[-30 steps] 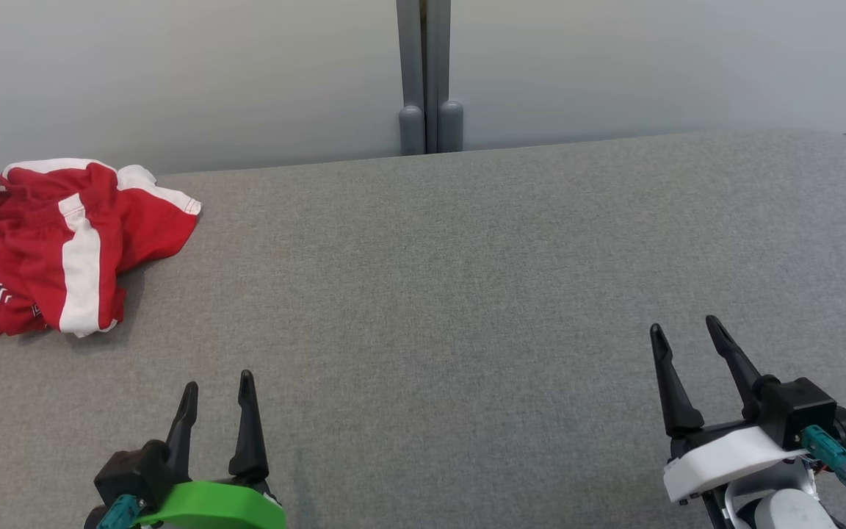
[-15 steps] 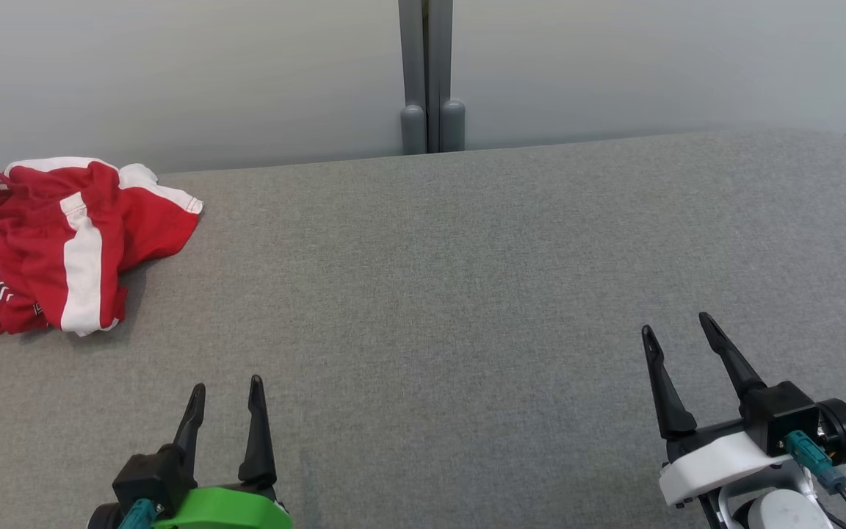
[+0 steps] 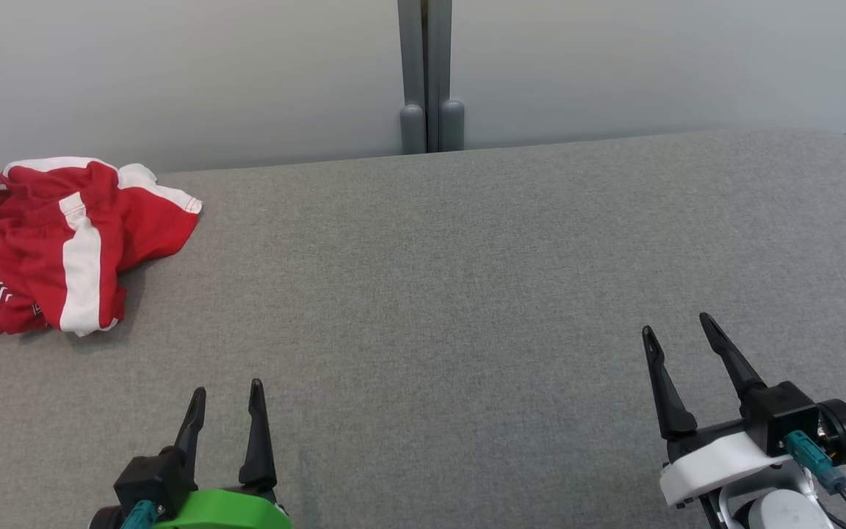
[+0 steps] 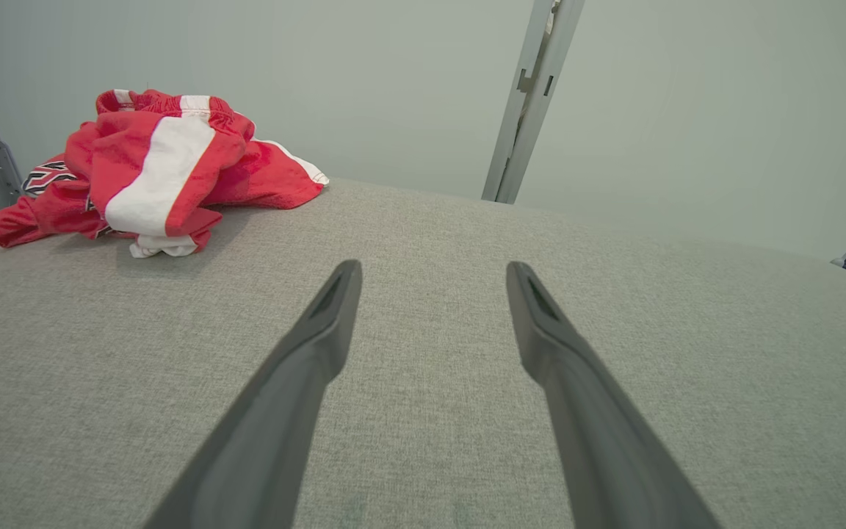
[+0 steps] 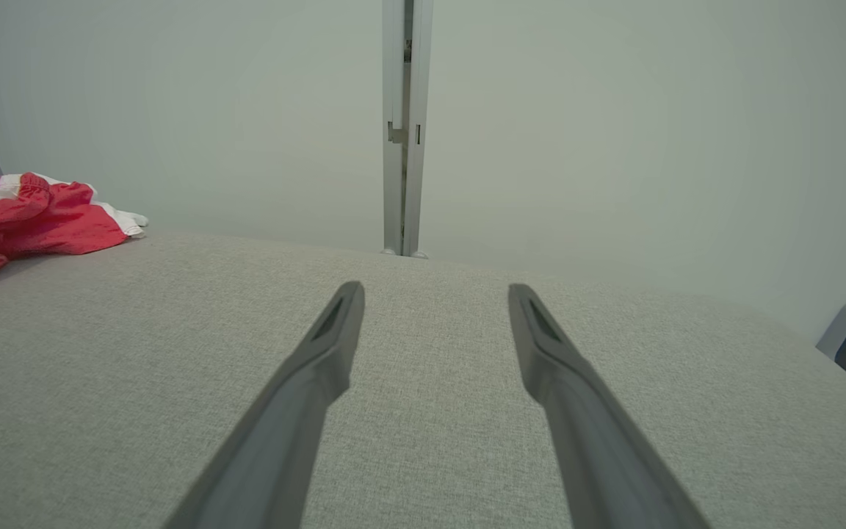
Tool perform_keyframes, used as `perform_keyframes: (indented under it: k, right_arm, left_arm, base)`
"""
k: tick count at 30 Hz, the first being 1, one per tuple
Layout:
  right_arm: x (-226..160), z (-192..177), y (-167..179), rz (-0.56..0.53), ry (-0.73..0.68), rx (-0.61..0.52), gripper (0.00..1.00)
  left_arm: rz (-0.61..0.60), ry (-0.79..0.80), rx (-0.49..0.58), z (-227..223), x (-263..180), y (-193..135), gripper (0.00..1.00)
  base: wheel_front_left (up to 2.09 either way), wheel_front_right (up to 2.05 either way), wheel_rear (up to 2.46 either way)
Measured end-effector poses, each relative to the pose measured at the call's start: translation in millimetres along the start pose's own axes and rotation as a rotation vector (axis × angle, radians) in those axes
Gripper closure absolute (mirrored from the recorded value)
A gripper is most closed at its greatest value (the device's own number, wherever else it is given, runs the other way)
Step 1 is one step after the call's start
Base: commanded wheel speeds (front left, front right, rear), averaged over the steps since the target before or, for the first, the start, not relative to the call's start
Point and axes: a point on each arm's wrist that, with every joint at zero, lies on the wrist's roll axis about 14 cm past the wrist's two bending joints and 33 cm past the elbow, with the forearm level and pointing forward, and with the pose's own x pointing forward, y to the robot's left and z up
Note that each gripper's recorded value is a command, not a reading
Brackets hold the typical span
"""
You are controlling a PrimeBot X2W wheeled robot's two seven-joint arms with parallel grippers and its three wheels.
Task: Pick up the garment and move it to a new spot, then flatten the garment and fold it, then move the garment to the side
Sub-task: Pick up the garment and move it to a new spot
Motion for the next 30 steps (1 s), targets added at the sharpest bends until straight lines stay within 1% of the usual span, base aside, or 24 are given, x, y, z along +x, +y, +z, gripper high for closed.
perform_keyframes:
  k: [11, 17, 21, 30]
  right_arm:
    - [2.0, -2.2, 1.3, 0.005, 0.005, 0.001, 0.00]
    - [11.2, -5.4, 14.0, 0.046, 0.010, 0.004, 0.00]
    - [20.5, -7.9, 31.8, 0.099, 0.011, 0.021, 0.00]
    - [38.7, -15.3, 88.7, 0.260, 0.025, 0.066, 0.00]
  left_arm:
    - [0.005, 0.002, -0.001, -0.8, -3.0, 1.5, 0.00]
    - [0.055, -0.015, 0.002, 4.5, -11.5, 17.0, 0.00]
    - [0.108, -0.032, 0.009, 9.8, -21.6, 32.9, 0.00]
    - [0.271, -0.081, 0.013, 23.6, -58.2, 77.7, 0.00]
  base:
    - [0.00, 0.00, 0.00]
    - [0.00, 0.00, 0.00]
    - [0.00, 0.00, 0.00]
    - [0.00, 0.00, 0.00]
